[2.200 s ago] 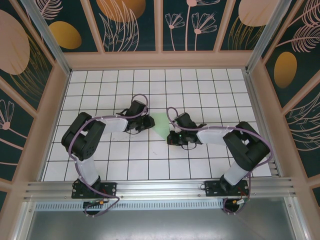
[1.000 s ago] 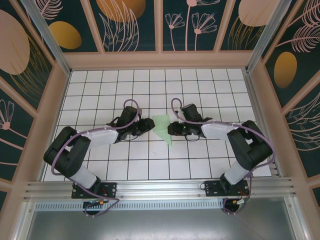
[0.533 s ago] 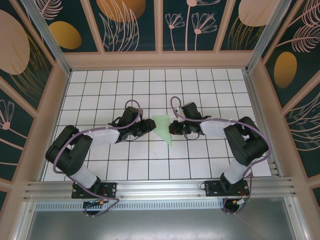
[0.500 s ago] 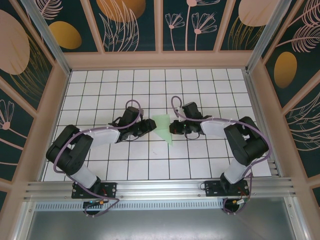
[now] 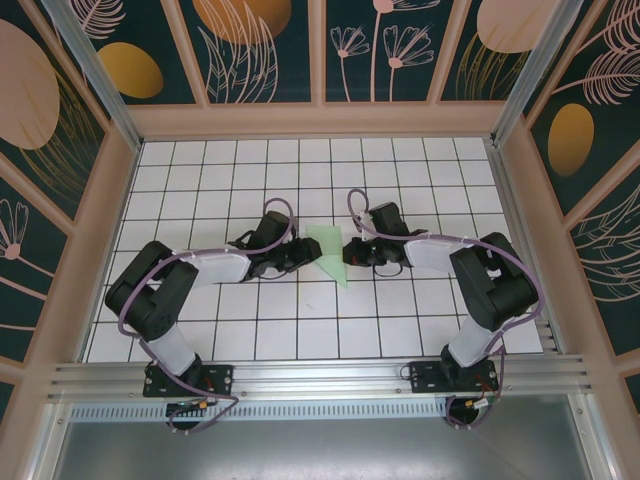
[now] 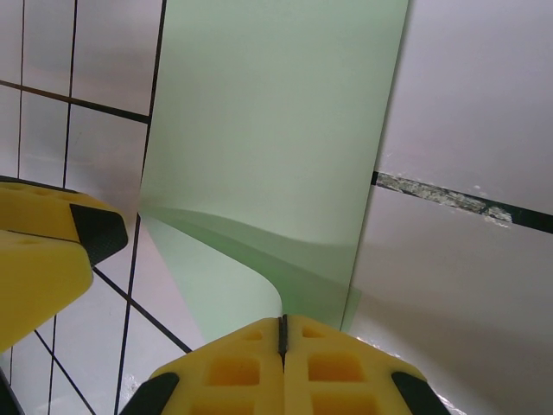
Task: Fold a paper plane with a square sheet of paper (fold left side to right side)
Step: Fourth fold the wing at the center of the table.
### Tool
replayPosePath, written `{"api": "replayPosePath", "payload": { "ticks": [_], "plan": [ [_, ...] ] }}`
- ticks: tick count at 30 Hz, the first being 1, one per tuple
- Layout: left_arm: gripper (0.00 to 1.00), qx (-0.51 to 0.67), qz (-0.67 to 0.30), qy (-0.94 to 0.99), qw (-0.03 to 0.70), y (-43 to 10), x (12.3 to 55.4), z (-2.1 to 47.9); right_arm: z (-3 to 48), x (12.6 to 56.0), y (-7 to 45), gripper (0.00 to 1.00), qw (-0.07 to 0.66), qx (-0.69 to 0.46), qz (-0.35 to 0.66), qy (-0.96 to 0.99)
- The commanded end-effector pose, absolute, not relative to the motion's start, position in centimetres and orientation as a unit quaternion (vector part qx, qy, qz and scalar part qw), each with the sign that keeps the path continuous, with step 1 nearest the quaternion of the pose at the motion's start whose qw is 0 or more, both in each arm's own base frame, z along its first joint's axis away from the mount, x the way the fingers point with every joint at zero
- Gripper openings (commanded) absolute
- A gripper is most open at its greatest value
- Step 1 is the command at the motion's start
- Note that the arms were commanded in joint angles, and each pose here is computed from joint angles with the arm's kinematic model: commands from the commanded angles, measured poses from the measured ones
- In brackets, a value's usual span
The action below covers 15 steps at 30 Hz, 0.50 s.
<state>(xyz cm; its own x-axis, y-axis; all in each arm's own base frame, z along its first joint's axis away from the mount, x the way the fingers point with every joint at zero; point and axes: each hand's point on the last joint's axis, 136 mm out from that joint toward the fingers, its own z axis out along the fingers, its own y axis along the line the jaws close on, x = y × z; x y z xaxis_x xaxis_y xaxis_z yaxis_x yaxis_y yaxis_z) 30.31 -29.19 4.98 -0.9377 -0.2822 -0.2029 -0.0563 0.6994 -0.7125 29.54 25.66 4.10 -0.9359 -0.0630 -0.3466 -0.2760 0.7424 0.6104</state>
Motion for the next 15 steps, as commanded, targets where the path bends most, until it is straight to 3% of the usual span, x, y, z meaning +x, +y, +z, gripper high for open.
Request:
{"api": "replayPosePath", "payload": {
  "ticks": [1,15],
  "plan": [
    [0.49,-0.093,-0.376,0.910,0.146,-29.84,30.63,4.79,3.79,29.42,25.64,0.01,0.150,-0.090,0.355,0.919],
    [0.47,-0.091,-0.371,0.914,0.141,-30.31,30.97,3.99,3.30,29.39,25.01,0.01,0.148,-0.080,0.349,0.922]
  ]
}}
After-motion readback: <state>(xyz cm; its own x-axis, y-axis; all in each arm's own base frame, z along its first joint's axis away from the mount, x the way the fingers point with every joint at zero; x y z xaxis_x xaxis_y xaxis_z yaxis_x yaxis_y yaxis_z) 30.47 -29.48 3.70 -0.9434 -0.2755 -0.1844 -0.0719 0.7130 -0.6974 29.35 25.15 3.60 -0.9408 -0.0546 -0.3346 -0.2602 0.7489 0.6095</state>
